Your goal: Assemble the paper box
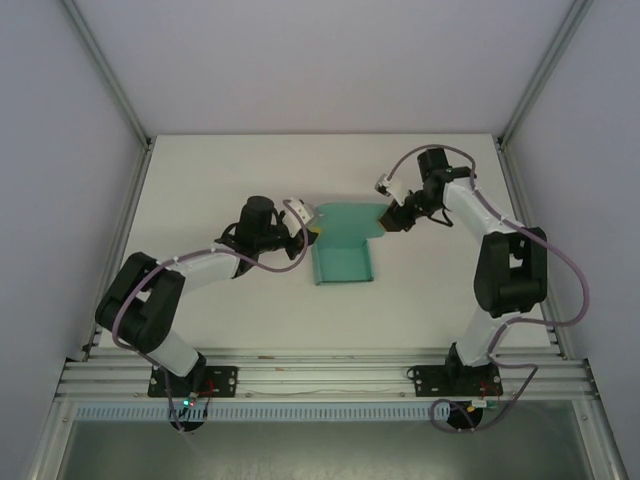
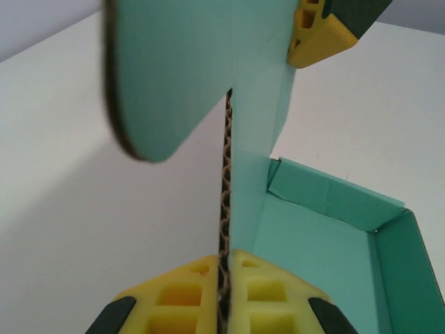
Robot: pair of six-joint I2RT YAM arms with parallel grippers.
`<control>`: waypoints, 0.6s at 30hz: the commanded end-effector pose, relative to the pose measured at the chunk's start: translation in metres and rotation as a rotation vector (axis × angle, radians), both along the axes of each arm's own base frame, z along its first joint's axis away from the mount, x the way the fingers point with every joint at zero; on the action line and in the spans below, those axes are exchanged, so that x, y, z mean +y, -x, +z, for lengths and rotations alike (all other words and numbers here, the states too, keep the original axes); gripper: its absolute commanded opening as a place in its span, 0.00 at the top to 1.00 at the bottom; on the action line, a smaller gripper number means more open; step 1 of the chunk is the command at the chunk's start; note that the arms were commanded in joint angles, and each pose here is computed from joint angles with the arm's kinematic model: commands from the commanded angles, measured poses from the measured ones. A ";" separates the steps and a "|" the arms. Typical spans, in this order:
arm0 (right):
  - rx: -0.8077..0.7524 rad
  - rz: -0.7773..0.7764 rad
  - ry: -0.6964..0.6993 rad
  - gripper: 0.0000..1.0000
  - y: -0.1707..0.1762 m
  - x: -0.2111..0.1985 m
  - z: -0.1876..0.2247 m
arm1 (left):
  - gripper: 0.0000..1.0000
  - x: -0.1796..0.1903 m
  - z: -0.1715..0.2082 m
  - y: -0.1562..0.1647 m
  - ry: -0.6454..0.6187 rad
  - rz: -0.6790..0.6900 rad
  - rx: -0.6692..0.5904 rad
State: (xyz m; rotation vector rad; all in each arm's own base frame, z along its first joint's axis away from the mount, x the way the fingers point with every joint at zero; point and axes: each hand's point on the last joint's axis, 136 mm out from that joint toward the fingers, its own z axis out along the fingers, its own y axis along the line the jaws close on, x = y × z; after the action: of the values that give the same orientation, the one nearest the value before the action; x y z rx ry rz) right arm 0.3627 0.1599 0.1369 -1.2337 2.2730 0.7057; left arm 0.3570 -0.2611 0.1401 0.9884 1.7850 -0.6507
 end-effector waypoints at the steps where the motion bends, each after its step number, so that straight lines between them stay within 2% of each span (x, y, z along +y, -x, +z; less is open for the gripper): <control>1: -0.043 -0.044 0.061 0.86 0.000 -0.009 0.009 | 0.97 0.001 0.016 -0.019 0.017 0.041 -0.054; 2: -0.060 -0.049 0.081 0.87 -0.001 -0.011 0.010 | 0.90 0.003 0.016 -0.021 0.012 0.061 -0.049; 7: -0.121 -0.016 0.146 0.90 0.006 -0.010 0.021 | 0.32 0.010 0.022 -0.021 -0.017 0.097 -0.023; 8: -0.124 -0.004 0.151 0.90 0.008 -0.009 0.023 | 0.24 0.011 0.024 -0.021 -0.022 0.105 -0.024; 9: -0.128 0.001 0.156 0.90 0.008 -0.008 0.025 | 0.21 0.012 0.026 -0.020 -0.031 0.106 -0.023; 12: -0.127 0.024 0.176 0.90 0.011 -0.006 0.027 | 0.21 0.017 0.028 -0.021 -0.064 0.112 -0.013; 18: -0.127 0.053 0.201 0.90 0.009 -0.005 0.028 | 0.34 0.019 0.024 -0.026 -0.156 0.077 0.044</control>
State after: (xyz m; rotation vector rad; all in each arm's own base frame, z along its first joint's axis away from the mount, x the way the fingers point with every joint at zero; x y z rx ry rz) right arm 0.3516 0.1572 0.1575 -1.3607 2.2569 0.4532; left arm 0.3836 -0.2454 0.1644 0.9492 1.8878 -0.5200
